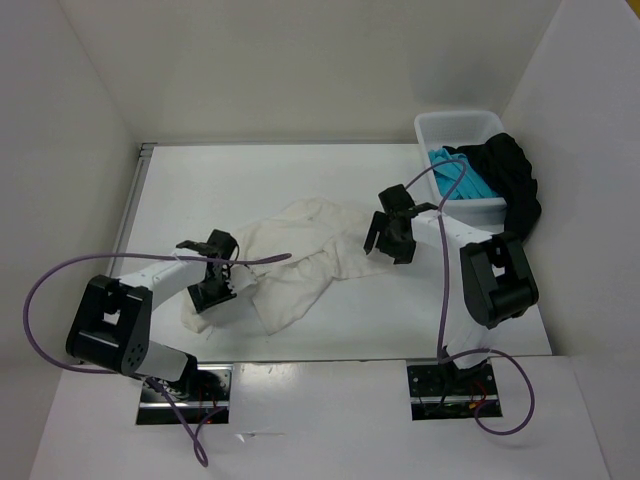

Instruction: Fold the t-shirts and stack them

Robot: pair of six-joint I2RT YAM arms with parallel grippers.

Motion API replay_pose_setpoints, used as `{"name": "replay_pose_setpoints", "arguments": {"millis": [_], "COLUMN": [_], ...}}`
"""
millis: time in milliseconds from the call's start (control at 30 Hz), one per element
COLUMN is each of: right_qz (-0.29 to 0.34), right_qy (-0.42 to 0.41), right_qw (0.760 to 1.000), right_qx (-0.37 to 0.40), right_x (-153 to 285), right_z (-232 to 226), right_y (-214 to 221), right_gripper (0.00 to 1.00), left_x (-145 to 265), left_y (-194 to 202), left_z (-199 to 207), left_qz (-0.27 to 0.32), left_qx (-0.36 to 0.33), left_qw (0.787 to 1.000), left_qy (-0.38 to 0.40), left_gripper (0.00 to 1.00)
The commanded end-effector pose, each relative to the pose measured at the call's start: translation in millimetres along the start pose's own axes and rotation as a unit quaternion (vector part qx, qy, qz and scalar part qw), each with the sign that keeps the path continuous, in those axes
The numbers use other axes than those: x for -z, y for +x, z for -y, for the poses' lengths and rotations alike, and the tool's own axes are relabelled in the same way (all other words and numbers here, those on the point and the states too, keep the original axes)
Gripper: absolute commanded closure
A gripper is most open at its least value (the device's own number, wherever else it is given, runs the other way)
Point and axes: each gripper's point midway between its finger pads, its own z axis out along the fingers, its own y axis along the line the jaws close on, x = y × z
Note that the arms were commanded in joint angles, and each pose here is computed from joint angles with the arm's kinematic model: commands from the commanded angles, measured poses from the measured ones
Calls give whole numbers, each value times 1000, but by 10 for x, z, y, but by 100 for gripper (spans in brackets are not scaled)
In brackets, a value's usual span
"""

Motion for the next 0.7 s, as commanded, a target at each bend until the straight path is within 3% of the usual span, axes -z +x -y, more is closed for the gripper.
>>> {"name": "replay_pose_setpoints", "arguments": {"millis": [0,200,233,300,467,600,667], "right_qz": [9,5,2,-3,-15,-14,-1], "right_qy": [-8,-11,-16,-12,-2,40,75], "right_qw": [1000,1000,1000,1000,1000,999,997], "right_qx": [3,3,3,3,4,-3,-5], "right_x": [-34,-79,-76,-110,-149,-159,-140], "right_z": [-6,-13,-28,-14,42,216,341], "right_y": [-42,-16,-4,17,92,132,87], "right_gripper": [17,18,18,20,14,13,8], "left_x": [18,51,51,33,122,299,364], "left_y": [44,11,11,16,-113,-252,-277], "left_z": [-102,-127,-127,-113,-171,-321,-352], "left_qz": [-4,10,10,6,35,69,80], "left_qx": [22,29,29,34,65,92,105], "left_qw": [1000,1000,1000,999,997,993,990], "left_qy": [-6,-6,-6,-2,-8,-32,-41], "left_gripper": [61,81,91,99,100,100,100]}}
